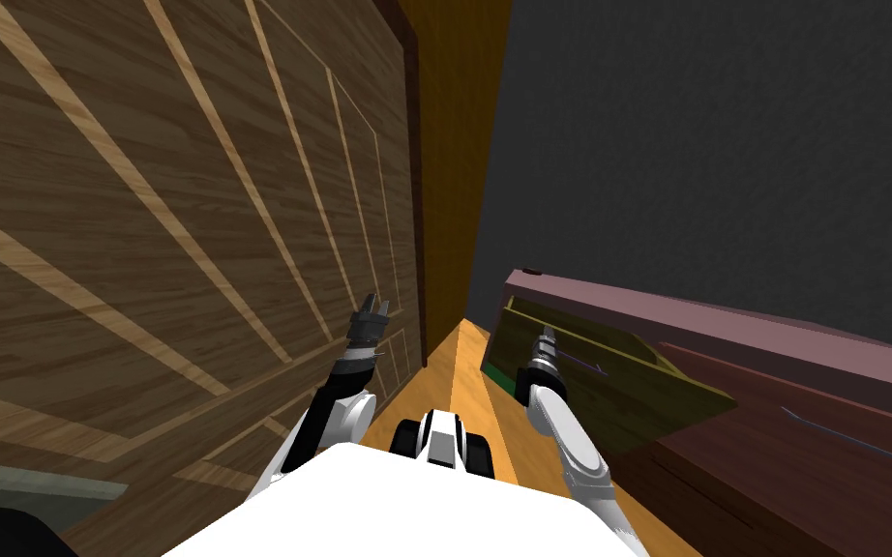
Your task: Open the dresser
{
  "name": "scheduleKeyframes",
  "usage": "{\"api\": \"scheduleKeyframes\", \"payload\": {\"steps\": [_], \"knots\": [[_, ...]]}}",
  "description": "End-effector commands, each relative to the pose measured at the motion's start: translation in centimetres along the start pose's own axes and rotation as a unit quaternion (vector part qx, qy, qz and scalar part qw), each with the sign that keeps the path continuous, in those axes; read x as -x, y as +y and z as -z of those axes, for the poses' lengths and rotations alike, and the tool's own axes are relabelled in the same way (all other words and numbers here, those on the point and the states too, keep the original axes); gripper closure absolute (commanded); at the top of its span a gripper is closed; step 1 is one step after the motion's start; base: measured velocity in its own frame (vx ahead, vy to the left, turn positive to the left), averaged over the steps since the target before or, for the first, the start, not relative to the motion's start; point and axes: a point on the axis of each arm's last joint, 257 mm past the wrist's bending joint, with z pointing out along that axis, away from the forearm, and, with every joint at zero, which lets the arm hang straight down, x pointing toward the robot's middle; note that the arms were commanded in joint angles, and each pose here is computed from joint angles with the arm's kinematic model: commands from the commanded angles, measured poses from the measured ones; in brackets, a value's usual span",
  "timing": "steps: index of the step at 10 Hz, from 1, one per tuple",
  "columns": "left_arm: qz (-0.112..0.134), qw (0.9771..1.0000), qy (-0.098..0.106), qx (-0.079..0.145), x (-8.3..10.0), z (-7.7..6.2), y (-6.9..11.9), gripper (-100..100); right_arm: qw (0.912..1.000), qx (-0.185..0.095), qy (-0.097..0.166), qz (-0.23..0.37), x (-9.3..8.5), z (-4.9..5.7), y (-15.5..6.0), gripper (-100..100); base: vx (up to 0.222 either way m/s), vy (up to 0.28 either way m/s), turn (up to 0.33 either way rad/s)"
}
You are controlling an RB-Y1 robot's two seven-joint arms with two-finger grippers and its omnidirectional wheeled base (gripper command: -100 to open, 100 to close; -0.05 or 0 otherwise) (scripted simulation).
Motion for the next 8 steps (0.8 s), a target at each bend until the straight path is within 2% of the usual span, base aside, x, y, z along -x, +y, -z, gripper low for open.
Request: {"api": "scheduleKeyframes", "payload": {"steps": [1, 2, 3, 4, 8], "knots": [[0.0, 1.0, 0.0, 0.0, 0.0, 0.0, 0.0, 0, 1.0, -0.002, -0.007, 0.004, 0.43, -0.37, -0.98, -100, 0.0, 0.006, -0.035], [0.0, 1.0, 0.0, 0.0, 0.0, 0.0, 0.0, 0, 0.9999, -0.004, -0.011, 0.003, 0.7, -0.51, -1.6, -100, -0.001, 0.01, -0.074], [0.0, 1.0, 0.0, 0.0, 0.0, 0.0, 0.0, 0, 1.0, 0.0, -0.008, 0.001, 0.56, -0.33, -1.02, -100, 0.002, 0.005, -0.015], [0.0, 1.0, 0.0, 0.0, 0.0, 0.0, 0.0, 0, 1.0, 0.0, -0.01, 0.003, 0.64, -0.32, -1.04, 0, 0.0, 0.0, 0.0], [0.0, 1.0, 0.0, 0.0, 0.0, 0.0, 0.0, 0, 0.9999, 0.001, -0.009, 0.003, 0.62, -0.28, -0.87, 0, 0.0, 0.0, 0.0]]}}
